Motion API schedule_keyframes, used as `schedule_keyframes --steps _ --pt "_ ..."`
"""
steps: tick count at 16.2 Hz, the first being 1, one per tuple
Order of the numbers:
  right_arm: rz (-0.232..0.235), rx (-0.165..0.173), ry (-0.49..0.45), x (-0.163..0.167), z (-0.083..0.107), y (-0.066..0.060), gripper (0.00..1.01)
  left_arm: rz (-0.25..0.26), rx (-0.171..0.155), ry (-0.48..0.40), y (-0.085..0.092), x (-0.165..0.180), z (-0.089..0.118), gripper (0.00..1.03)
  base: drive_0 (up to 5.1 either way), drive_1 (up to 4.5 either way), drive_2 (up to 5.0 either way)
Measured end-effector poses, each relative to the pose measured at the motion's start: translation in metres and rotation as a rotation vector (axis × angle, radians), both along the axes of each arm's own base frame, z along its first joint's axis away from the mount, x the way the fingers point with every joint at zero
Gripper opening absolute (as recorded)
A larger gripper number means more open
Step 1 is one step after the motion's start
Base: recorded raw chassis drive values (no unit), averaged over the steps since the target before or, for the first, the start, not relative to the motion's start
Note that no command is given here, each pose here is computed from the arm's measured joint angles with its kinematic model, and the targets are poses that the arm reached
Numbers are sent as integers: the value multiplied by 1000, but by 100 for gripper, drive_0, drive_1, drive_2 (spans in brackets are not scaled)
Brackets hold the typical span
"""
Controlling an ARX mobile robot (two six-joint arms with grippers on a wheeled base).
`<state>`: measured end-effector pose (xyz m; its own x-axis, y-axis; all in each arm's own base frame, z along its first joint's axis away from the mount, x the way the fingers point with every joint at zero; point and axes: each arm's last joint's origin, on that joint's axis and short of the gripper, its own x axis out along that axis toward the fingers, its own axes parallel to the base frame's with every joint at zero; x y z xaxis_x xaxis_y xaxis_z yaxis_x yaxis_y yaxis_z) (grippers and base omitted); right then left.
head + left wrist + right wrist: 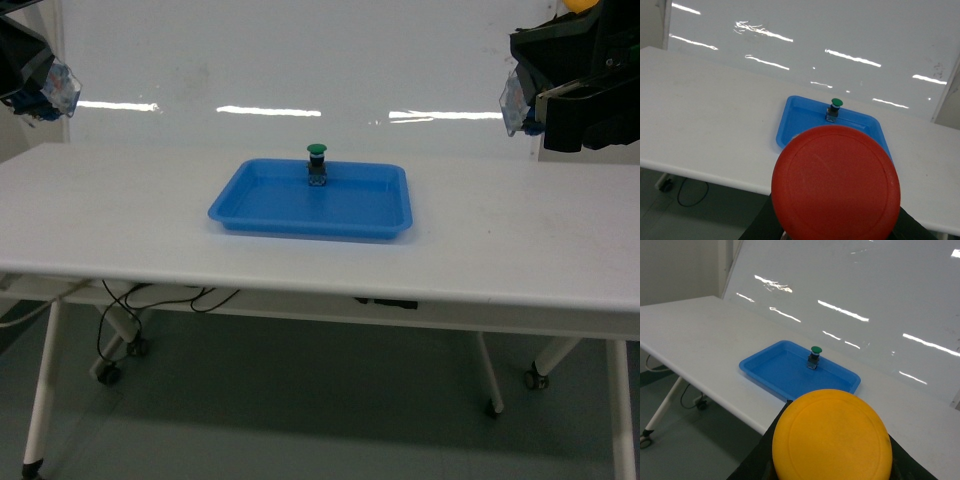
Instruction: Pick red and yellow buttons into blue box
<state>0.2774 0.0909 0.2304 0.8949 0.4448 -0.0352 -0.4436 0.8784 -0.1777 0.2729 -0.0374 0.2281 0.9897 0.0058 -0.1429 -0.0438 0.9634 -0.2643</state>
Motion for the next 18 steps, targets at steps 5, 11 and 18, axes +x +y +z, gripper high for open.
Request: schedule_keyframes --steps 5,11,18 --pt "1 -2 7 0 -1 0 29 0 -7 1 0 0 0 24 434 -253 -183" --pt "1 -2 6 0 -1 0 29 1 -13 0 0 0 0 24 425 -208 -208" --pt "2 -2 5 0 -1 0 29 1 -13 2 0 0 0 24 443 -203 -203"
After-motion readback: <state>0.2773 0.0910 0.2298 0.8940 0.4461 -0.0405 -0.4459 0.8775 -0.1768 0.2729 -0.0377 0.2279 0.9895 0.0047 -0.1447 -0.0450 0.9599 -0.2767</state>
